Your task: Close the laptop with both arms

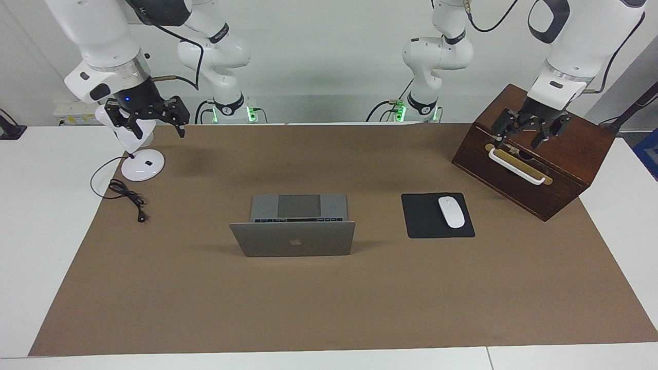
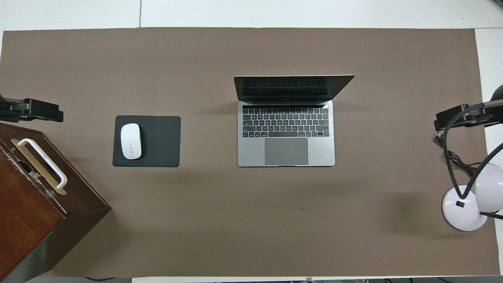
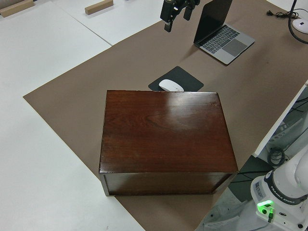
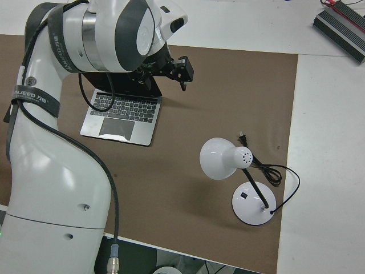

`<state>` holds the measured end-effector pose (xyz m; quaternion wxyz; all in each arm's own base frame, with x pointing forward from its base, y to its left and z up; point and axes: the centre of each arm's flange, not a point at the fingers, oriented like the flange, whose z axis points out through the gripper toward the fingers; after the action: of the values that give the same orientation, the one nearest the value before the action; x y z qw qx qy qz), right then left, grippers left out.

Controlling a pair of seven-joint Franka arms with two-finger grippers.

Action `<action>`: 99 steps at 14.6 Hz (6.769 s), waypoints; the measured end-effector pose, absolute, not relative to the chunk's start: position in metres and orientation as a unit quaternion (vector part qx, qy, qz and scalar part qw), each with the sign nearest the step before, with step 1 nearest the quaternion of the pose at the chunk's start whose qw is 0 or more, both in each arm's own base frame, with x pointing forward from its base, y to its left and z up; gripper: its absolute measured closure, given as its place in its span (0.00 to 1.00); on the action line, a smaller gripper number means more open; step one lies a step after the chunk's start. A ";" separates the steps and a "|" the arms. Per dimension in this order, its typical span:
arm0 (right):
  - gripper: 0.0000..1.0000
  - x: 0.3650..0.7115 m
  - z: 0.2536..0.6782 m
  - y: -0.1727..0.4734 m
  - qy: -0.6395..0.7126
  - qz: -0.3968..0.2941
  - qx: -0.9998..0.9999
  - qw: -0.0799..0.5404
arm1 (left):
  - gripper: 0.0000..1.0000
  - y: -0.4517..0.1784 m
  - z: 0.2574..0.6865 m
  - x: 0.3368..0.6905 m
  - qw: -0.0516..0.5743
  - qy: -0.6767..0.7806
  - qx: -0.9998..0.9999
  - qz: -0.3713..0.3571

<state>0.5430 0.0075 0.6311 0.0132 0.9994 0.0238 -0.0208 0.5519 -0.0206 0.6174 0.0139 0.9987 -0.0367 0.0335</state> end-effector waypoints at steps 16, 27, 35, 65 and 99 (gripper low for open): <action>0.00 0.558 0.644 0.009 0.020 0.052 0.998 0.012 | 0.00 -0.024 0.620 0.555 0.014 -0.040 0.998 0.050; 0.08 0.611 0.633 0.001 0.007 0.170 0.985 0.012 | 0.45 -0.018 0.613 0.556 0.014 -0.034 0.998 0.047; 0.99 0.689 0.605 0.027 0.024 0.195 0.980 0.005 | 0.99 -0.022 0.616 0.560 0.014 -0.039 0.997 0.070; 0.99 0.718 0.487 0.279 -0.021 0.118 0.993 -0.011 | 0.99 -0.295 0.390 0.409 0.112 -0.278 0.909 0.291; 0.99 0.697 0.452 0.242 -0.028 -0.035 0.999 -0.022 | 0.99 -0.346 0.268 0.405 0.106 -0.319 0.881 0.333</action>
<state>0.6966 0.2423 0.4523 -0.0223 0.9988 -0.0276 -0.0349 0.4053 -0.3462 0.2677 0.1059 0.8808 -0.3189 0.3335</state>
